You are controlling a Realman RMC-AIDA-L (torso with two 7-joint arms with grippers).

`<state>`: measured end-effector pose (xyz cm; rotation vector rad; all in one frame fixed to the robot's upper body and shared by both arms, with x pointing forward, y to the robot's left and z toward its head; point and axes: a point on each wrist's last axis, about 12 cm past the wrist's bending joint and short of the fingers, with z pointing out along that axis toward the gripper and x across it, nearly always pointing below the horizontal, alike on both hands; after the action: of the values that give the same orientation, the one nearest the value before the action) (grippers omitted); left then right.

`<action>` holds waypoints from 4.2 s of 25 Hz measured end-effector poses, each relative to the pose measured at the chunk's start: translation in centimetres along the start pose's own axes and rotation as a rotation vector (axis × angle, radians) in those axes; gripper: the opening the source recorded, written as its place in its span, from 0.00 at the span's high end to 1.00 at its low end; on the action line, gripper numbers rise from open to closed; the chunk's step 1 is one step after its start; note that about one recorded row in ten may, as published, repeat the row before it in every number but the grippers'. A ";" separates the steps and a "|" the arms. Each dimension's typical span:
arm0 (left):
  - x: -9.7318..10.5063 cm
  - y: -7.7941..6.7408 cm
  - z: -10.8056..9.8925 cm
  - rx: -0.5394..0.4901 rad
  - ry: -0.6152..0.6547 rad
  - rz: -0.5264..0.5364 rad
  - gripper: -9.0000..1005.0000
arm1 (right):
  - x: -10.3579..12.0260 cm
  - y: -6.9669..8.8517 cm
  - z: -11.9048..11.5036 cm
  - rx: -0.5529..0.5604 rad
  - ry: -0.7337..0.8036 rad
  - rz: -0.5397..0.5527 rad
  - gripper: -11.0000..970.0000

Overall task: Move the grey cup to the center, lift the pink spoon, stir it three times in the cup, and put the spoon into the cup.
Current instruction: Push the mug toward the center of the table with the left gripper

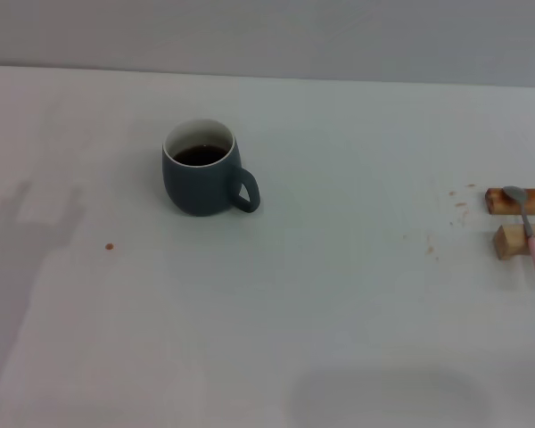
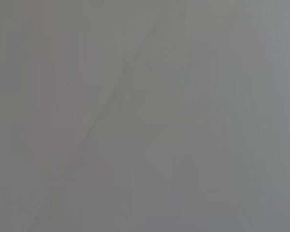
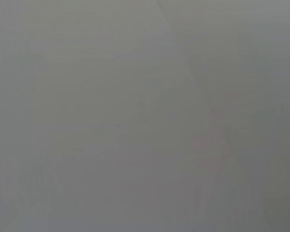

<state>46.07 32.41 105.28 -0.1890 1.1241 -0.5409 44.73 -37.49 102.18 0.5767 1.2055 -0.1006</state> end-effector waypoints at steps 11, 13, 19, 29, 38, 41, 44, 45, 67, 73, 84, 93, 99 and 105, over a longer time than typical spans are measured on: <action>0.1 -0.1 0.0 0.009 0.010 0.006 0.15 | 0.1 -0.1 -0.3 -0.007 0.014 -0.002 0.18; 0.1 0.0 0.0 0.007 0.013 0.007 0.15 | 0.2 -0.1 -0.4 -0.004 0.019 -0.001 0.18; 0.2 0.1 0.3 0.007 0.017 0.011 0.15 | 0.4 -0.1 -0.5 -0.004 0.036 0.001 0.18; 0.6 0.6 1.1 -0.016 0.054 0.028 0.16 | 0.7 0.4 0.0 -0.008 0.054 0.012 0.18; 1.3 1.5 3.6 -0.016 0.141 0.105 0.16 | 0.9 1.0 0.3 -0.039 0.063 0.024 0.18; 2.0 2.2 5.1 -0.024 0.233 0.129 0.16 | 1.0 1.2 0.3 -0.047 0.067 0.030 0.18; 3.1 2.7 6.7 -0.031 0.349 0.166 0.16 | 1.2 1.6 0.3 -0.078 0.082 0.055 0.18; 3.4 2.8 7.2 -0.031 0.381 0.180 0.16 | 1.2 1.7 0.3 -0.087 0.087 0.063 0.18; 7.2 2.0 12.5 0.042 0.715 0.448 0.16 | 1.5 2.2 -0.2 -0.139 0.124 0.109 0.18; 7.9 1.5 12.6 0.072 0.767 0.478 0.16 | 1.6 2.5 0.0 -0.150 0.125 0.120 0.18; 9.1 0.2 12.3 0.117 0.796 0.475 0.16 | 1.5 2.6 0.0 -0.171 0.127 0.119 0.18; 9.9 -0.8 12.0 0.151 0.812 0.463 0.16 | 1.6 2.6 0.0 -0.169 0.130 0.119 0.18; 10.4 -1.9 12.1 0.193 0.811 0.450 0.16 | 1.7 2.6 -0.1 -0.175 0.139 0.117 0.18; 10.8 -2.8 11.9 0.215 0.802 0.428 0.16 | 1.7 2.7 -0.1 -0.178 0.141 0.117 0.18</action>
<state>59.28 23.09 102.91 0.4936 1.8084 -0.3452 46.27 -34.79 101.61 0.5027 1.2990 0.1472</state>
